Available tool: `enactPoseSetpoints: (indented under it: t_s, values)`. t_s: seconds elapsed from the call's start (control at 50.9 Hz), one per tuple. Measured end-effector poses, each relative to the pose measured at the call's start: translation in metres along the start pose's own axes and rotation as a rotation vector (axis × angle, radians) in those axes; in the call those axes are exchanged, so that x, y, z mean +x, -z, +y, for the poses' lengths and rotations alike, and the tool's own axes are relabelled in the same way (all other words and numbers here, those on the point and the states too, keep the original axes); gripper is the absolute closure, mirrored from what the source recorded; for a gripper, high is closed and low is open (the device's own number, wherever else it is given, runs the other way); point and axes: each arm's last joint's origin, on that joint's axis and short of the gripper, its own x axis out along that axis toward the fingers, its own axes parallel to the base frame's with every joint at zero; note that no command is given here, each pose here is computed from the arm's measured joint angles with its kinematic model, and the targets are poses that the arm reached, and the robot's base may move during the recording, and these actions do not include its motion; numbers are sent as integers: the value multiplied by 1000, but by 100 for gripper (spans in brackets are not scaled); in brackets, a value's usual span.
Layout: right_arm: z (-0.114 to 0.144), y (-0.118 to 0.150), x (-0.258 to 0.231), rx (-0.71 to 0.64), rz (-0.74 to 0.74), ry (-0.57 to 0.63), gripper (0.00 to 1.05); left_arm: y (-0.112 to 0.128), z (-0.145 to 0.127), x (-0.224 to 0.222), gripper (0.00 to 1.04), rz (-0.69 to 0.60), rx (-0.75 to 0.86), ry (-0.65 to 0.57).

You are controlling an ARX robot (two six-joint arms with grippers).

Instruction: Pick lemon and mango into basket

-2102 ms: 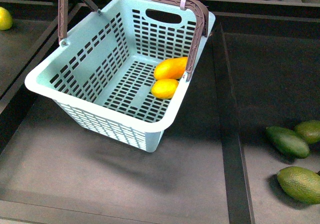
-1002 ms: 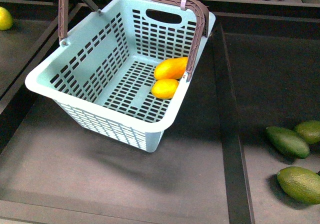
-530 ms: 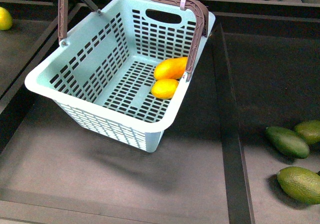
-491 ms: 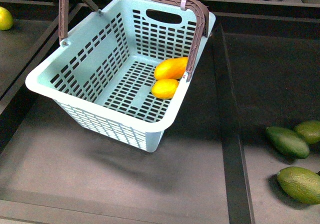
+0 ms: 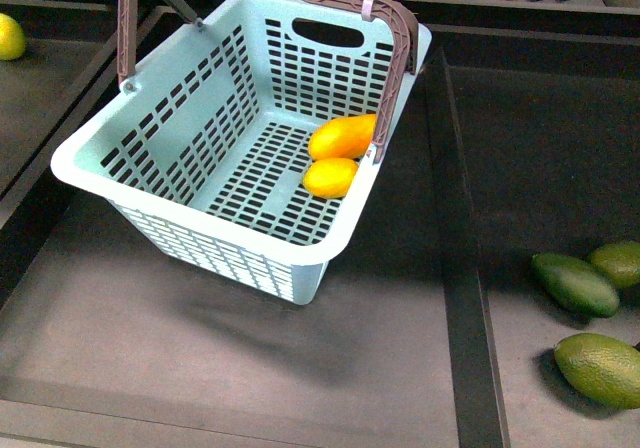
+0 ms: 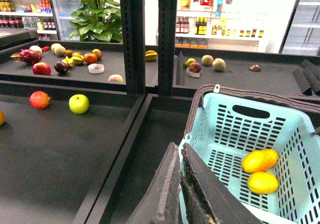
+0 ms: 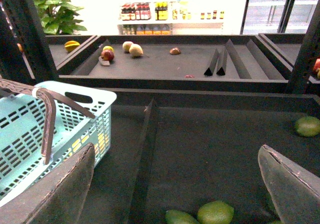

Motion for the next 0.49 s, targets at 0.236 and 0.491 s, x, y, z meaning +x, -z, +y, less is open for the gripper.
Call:
enactPoseSetpoints:
  t_s: [0.236,0.491]
  values:
    - [0,0,0,0,0,0,9,0,0,0,76,0,0,0]
    - [0,0,0,0,0,0,9,0,0,0,16,0,0,0]
